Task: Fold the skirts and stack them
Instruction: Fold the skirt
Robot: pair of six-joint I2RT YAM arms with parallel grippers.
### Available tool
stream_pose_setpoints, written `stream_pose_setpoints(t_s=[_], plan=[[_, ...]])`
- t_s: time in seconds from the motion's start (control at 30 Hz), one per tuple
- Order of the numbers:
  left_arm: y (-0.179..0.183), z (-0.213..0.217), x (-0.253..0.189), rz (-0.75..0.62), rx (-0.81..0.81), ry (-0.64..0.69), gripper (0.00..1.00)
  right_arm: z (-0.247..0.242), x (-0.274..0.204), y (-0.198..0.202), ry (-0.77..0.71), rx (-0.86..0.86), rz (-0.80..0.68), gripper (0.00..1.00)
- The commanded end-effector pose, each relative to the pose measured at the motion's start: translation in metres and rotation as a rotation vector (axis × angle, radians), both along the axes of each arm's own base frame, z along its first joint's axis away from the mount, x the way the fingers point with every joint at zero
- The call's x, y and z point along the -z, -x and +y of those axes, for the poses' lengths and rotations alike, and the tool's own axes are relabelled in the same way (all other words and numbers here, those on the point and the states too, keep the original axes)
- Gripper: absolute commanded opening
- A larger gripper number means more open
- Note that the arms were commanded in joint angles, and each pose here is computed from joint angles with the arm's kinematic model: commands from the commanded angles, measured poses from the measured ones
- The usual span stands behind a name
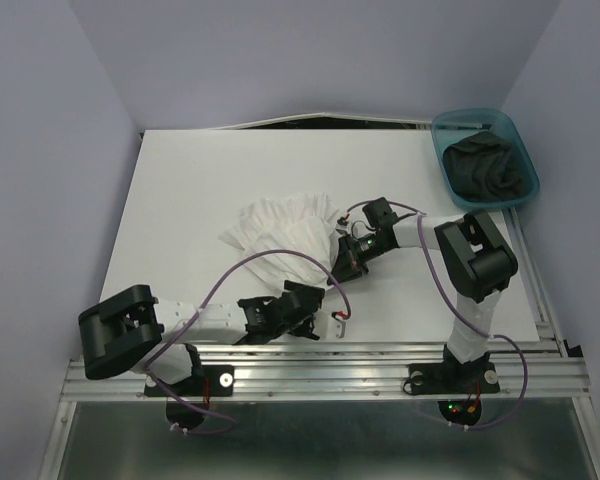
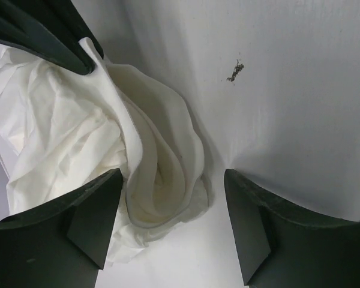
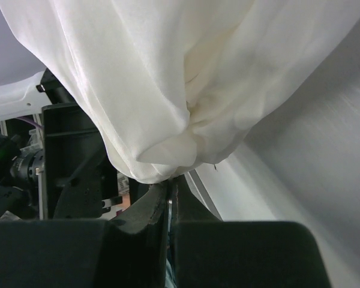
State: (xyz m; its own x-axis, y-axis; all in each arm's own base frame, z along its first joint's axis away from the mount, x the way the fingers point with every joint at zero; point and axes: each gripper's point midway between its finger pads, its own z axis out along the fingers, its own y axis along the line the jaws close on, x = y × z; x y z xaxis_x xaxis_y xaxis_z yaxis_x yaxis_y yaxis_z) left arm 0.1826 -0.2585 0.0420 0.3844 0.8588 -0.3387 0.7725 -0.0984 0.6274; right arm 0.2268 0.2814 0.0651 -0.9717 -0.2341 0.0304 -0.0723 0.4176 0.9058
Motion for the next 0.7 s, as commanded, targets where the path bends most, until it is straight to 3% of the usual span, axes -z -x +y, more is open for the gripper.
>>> stream_pose_setpoints(t_s=[0.0,0.23,0.37,0.4,0.47,0.53,0.6,0.67], plan=[[-0.002,-0.011,0.003,0.007,-0.052,0.033,0.79,0.009,-0.021,-0.010,-0.084,-0.017,-0.014,0.01],[-0.017,-0.020,0.014,-0.016,-0.152,0.041,0.68,0.007,-0.024,-0.007,-0.108,-0.015,0.025,0.01],[-0.019,-0.013,0.014,-0.028,-0.193,0.044,0.46,0.004,-0.026,-0.007,-0.116,-0.011,0.030,0.01],[-0.018,-0.013,0.014,-0.025,-0.194,0.047,0.32,0.004,-0.026,-0.007,-0.117,-0.011,0.029,0.01],[-0.014,-0.010,0.010,-0.004,-0.194,0.049,0.14,0.001,-0.027,-0.010,-0.114,0.001,0.025,0.01],[-0.008,-0.008,0.005,0.024,-0.176,0.054,0.06,0.000,-0.029,-0.017,-0.108,0.016,-0.004,0.01],[-0.004,-0.010,-0.003,0.043,-0.153,0.069,0.01,-0.001,-0.027,-0.026,-0.063,0.034,-0.075,0.20],[0.007,-0.012,-0.013,0.083,-0.096,0.081,0.01,-0.008,-0.028,-0.048,0.015,0.018,-0.248,0.44]])
